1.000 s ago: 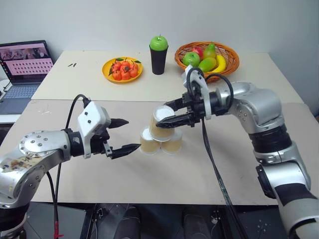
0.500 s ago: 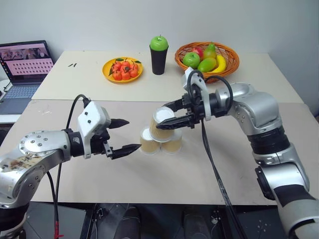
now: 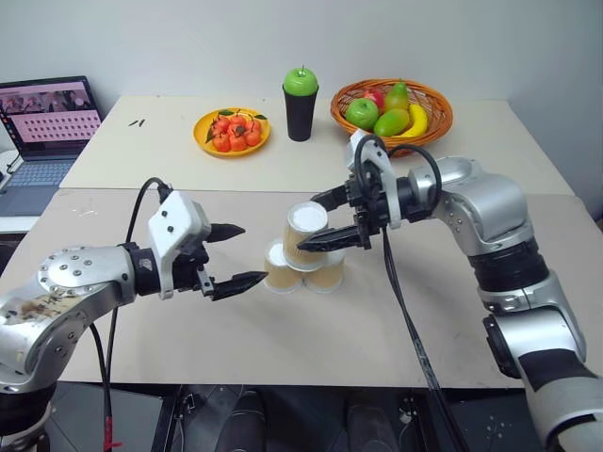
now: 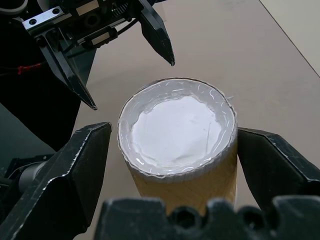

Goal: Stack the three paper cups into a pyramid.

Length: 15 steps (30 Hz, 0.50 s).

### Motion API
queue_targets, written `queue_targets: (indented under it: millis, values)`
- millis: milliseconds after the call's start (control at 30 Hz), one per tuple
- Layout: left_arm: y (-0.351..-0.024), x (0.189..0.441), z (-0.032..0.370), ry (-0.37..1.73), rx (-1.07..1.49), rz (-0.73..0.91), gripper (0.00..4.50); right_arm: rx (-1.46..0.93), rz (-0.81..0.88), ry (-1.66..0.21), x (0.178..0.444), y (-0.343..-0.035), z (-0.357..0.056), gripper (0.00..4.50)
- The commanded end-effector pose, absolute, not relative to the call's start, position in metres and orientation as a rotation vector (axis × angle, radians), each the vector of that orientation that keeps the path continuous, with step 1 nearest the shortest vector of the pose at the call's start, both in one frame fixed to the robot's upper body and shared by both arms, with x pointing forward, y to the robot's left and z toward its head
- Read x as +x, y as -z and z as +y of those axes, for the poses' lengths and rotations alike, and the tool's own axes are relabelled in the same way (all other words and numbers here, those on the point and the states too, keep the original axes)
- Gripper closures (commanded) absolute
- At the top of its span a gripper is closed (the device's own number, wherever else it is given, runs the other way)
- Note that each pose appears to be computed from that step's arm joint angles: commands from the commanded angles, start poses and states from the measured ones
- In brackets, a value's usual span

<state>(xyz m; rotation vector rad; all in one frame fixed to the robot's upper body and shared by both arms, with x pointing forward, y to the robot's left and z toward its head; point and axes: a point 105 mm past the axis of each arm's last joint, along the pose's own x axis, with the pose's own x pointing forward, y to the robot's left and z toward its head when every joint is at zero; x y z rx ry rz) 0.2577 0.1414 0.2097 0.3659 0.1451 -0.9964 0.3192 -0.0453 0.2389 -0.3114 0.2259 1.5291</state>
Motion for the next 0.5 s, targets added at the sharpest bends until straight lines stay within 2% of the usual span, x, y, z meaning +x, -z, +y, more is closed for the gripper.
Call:
queue_targets:
  millis: [33, 500]
  values:
    - [-0.2181, 0.2556, 0.1356, 1.005, 0.393, 0.094, 0.00, -0.331, 0.149, -1.568, 0.3096, -0.2610, -0.0424, 0.04]
    - [-0.2176, 0.2566, 0.1333, 1.010, 0.391, 0.088, 0.00, -0.328, 0.099, -1.510, 0.3190, -0.2703, -0.0406, 0.04]
